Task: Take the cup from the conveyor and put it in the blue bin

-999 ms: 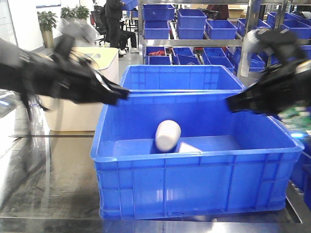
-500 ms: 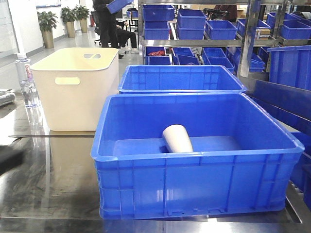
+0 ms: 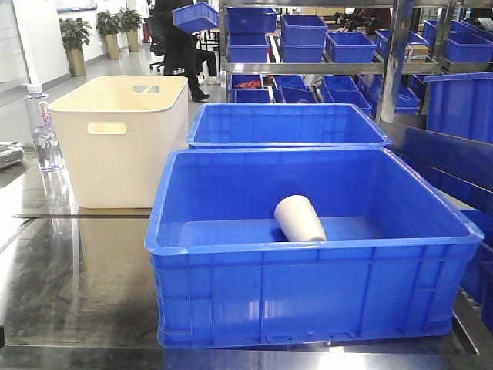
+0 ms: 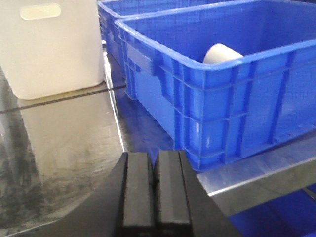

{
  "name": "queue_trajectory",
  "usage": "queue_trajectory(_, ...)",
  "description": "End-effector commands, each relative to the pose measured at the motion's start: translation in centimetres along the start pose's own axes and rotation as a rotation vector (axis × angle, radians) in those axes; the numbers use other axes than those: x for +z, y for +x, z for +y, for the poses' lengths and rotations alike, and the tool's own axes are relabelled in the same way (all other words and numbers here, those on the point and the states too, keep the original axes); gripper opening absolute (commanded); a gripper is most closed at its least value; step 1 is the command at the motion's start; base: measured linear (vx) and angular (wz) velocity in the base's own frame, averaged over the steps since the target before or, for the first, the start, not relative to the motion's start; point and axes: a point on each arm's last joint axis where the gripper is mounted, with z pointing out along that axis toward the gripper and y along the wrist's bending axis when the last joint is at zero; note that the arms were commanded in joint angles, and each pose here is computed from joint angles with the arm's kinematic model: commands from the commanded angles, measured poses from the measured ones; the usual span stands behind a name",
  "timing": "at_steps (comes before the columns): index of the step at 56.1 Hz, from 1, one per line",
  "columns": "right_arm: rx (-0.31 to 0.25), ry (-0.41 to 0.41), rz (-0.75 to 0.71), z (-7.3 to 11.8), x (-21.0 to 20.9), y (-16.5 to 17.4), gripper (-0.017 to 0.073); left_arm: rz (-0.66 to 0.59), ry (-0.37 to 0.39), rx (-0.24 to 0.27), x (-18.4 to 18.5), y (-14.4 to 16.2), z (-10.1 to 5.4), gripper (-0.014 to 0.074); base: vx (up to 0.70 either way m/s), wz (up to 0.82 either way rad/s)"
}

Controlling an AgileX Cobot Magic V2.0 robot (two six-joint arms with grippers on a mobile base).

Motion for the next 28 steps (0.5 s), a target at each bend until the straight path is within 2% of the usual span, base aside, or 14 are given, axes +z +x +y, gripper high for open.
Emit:
queue_trajectory(1,0.001,0.010,-0.085,-0.11,0.24,-1.41,-0.0009,-0.054,-0.020,-0.015,-0.20,-1.12,0.15,0.0000,0.00,0.00)
queue_trajectory(23,0.001,0.010,-0.085,-0.11,0.24,-1.41,-0.0009,-0.054,-0.021,-0.014,-0.20,-1.13,0.16,0.0000,0.00,0.00)
queue_trajectory(25,0.001,0.010,-0.085,-0.11,0.24,-1.41,-0.0009,-0.055,-0.027,0.004,-0.20,-1.12,0.21,0.0000,0.00,0.00)
queue_trajectory(28,-0.002,0.011,-0.085,-0.11,0.24,-1.41,-0.0009,-0.063,-0.053,0.082,-0.29,-1.21,0.41,0.0000,0.00,0.00)
